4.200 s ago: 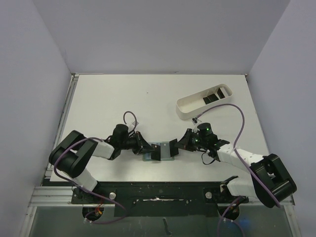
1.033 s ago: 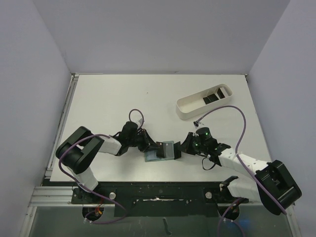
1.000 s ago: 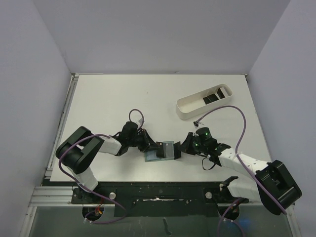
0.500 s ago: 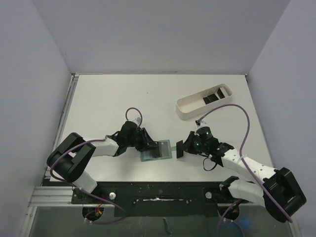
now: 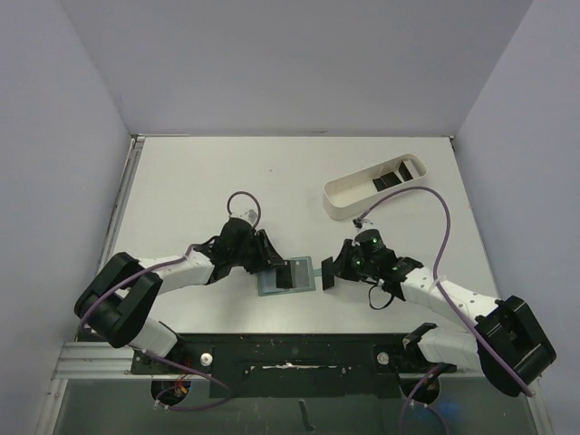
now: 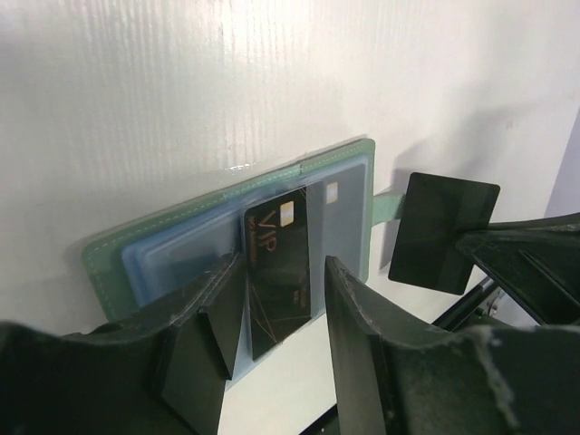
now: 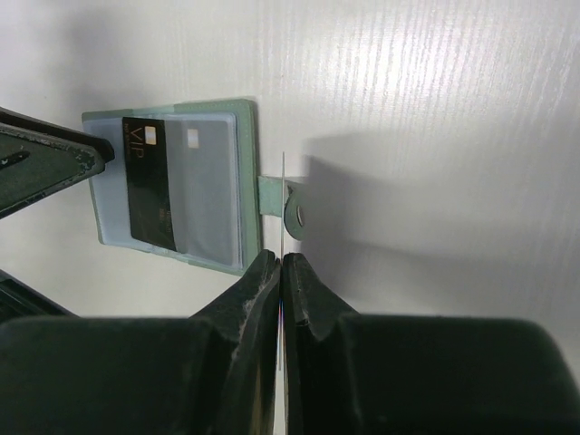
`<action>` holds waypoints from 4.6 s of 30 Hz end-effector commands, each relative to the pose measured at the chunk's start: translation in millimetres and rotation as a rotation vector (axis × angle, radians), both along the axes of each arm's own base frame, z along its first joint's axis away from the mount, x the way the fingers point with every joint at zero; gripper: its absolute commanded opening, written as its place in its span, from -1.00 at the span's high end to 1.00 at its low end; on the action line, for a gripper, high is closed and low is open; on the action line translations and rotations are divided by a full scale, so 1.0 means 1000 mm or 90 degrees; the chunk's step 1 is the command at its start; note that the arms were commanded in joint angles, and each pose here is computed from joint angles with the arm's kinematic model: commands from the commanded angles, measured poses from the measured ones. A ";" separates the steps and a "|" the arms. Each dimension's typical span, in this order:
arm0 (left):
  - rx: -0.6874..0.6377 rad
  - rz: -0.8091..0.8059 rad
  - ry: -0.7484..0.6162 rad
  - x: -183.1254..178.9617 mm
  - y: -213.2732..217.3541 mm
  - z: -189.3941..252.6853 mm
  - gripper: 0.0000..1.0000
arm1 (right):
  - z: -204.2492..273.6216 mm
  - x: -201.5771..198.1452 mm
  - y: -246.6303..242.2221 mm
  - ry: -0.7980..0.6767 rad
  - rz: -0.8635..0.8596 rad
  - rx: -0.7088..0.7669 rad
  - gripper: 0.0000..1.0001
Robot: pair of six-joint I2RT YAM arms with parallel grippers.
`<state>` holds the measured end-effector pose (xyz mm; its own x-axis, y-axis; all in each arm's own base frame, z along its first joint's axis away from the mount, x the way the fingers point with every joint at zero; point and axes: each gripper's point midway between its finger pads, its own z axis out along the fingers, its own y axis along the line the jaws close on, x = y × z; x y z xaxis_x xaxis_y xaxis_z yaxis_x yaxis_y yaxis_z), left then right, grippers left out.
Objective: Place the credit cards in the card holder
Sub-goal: Insert the credit card into the card holder.
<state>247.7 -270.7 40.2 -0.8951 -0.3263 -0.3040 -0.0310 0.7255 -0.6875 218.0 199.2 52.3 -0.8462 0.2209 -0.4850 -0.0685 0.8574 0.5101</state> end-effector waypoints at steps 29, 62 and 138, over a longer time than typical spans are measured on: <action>-0.017 -0.007 0.034 -0.014 -0.006 -0.011 0.11 | 0.014 0.022 0.033 -0.021 0.029 -0.021 1.00; -0.139 -0.077 0.018 -0.019 -0.070 0.018 0.09 | 0.011 0.016 0.041 -0.026 0.029 -0.010 1.00; 0.076 -0.013 0.046 -0.019 0.045 -0.027 0.97 | 0.002 0.014 0.096 0.032 0.184 0.212 1.00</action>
<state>225.3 -232.3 20.3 -0.9244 -0.2802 -0.2590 -0.0560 0.7710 -0.6344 227.8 287.9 44.4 -0.9250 0.0979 -0.3672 -0.2207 0.6484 0.7286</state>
